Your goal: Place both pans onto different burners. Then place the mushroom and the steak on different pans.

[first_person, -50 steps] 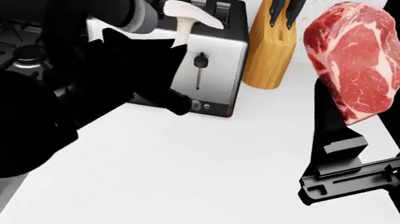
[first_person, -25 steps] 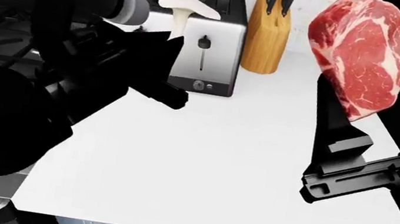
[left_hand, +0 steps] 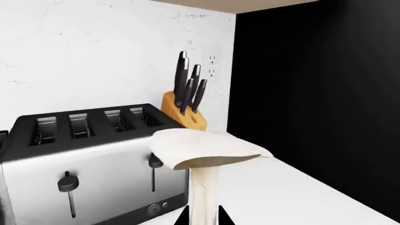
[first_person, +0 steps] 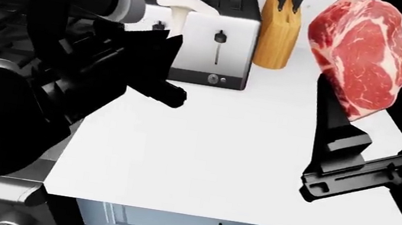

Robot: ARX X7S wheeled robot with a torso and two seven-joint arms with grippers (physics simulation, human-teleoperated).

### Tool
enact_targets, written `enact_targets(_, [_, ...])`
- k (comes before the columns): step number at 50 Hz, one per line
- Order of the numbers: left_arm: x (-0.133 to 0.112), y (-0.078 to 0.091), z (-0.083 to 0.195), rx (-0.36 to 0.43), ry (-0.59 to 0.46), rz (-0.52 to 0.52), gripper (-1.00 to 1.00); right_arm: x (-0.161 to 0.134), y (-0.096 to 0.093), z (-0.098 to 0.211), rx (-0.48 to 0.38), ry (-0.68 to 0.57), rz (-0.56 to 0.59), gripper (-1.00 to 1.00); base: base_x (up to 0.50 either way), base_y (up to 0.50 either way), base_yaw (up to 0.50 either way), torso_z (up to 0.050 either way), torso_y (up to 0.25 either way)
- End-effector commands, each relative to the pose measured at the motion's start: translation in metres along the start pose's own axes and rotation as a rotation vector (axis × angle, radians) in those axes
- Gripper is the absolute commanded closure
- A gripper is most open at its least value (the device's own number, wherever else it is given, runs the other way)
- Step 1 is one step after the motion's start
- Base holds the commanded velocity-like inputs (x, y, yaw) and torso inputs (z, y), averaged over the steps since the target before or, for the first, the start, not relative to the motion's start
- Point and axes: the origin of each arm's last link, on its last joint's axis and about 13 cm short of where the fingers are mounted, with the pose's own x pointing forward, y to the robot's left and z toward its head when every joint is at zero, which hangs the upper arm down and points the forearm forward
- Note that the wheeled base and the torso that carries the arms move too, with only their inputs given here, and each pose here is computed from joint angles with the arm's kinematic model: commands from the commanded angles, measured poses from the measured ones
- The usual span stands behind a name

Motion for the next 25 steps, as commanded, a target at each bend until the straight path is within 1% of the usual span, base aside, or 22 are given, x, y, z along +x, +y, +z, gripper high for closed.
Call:
enact_targets(1, [0.0010,0.0024,-0.0005,-0.003,0.000,0.011,1.00,0.0022,-0.0008,0.0004,-0.017,-0.013,-0.003,1.00,0.00,0.50,0.00,0.000,0.000])
enact_targets(12, [0.0034,0.0041,-0.0019,-0.006,0.004,0.014,1.00,0.0040,-0.0013,-0.0002,-0.022,-0.015,0.001,1.00,0.00,0.50,0.00,0.000,0.000])
enact_targets(15, [0.0028,0.0040,-0.0021,-0.008,0.004,0.014,1.00,0.0030,-0.0006,0.0005,-0.020,-0.021,0.019,1.00,0.00,0.50,0.00,0.003,0.000])
enact_targets(19, [0.0022,0.0040,-0.0014,-0.010,0.004,0.015,1.00,0.0016,0.0006,0.0018,-0.015,-0.029,0.039,1.00,0.09,0.50,0.00,0.000,0.000])
enact_targets(25, [0.0018,0.0045,-0.0007,-0.007,0.000,0.016,1.00,0.0015,0.0009,0.0027,-0.020,-0.031,0.039,1.00,0.13,0.50,0.00,0.000,0.000])
